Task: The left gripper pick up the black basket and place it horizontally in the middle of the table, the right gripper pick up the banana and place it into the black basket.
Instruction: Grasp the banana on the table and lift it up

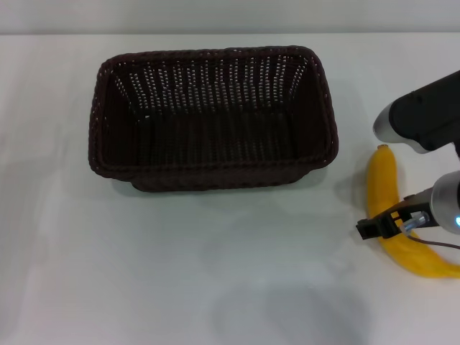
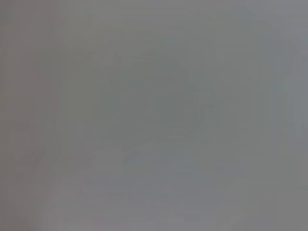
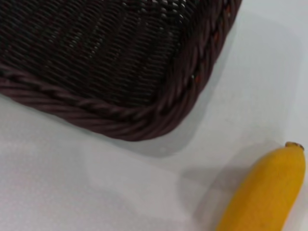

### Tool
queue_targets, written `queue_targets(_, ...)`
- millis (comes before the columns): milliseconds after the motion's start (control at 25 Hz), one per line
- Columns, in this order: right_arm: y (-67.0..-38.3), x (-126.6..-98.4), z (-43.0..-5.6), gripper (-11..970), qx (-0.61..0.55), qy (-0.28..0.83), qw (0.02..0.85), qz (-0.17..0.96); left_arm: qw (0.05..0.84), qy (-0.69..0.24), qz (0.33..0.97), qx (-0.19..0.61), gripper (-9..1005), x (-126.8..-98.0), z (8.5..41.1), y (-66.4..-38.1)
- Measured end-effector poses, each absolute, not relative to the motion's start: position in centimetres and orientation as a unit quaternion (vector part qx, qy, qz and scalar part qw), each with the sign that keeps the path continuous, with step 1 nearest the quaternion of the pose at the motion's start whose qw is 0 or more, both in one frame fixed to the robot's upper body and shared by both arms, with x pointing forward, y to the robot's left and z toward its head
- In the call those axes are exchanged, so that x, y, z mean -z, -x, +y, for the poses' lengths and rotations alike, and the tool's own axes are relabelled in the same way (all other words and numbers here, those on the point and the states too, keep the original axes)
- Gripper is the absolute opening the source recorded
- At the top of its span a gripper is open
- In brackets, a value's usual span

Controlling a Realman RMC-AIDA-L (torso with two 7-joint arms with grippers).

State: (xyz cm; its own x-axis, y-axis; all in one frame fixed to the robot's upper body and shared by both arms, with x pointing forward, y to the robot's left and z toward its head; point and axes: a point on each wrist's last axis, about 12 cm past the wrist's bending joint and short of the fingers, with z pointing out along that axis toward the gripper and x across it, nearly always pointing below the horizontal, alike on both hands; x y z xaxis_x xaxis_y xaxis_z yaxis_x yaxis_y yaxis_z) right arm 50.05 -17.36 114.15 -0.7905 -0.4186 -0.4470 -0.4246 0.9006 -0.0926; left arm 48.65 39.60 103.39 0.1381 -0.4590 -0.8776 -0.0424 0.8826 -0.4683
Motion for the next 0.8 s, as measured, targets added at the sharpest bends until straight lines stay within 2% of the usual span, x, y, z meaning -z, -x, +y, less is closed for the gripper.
queue_targets(480,-50.13,-113.92,-17.25,737,-0.004,0.225,0.232,0.946,0.73,0.196,0.639,0.141,790,-103.47,39.74,-48.65)
queue_targets(680,-50.19,-113.95,-17.38,550,0.001,0.225,0.232,0.946,0.73,0.198,0.638,0.141,789,-103.5,39.79,-48.65)
queue_targets(800,-50.24,-113.97,-17.56,521,0.011,0.225,0.232,0.946,0.731,0.199,0.638,0.141,788,-103.51,39.83,-48.65)
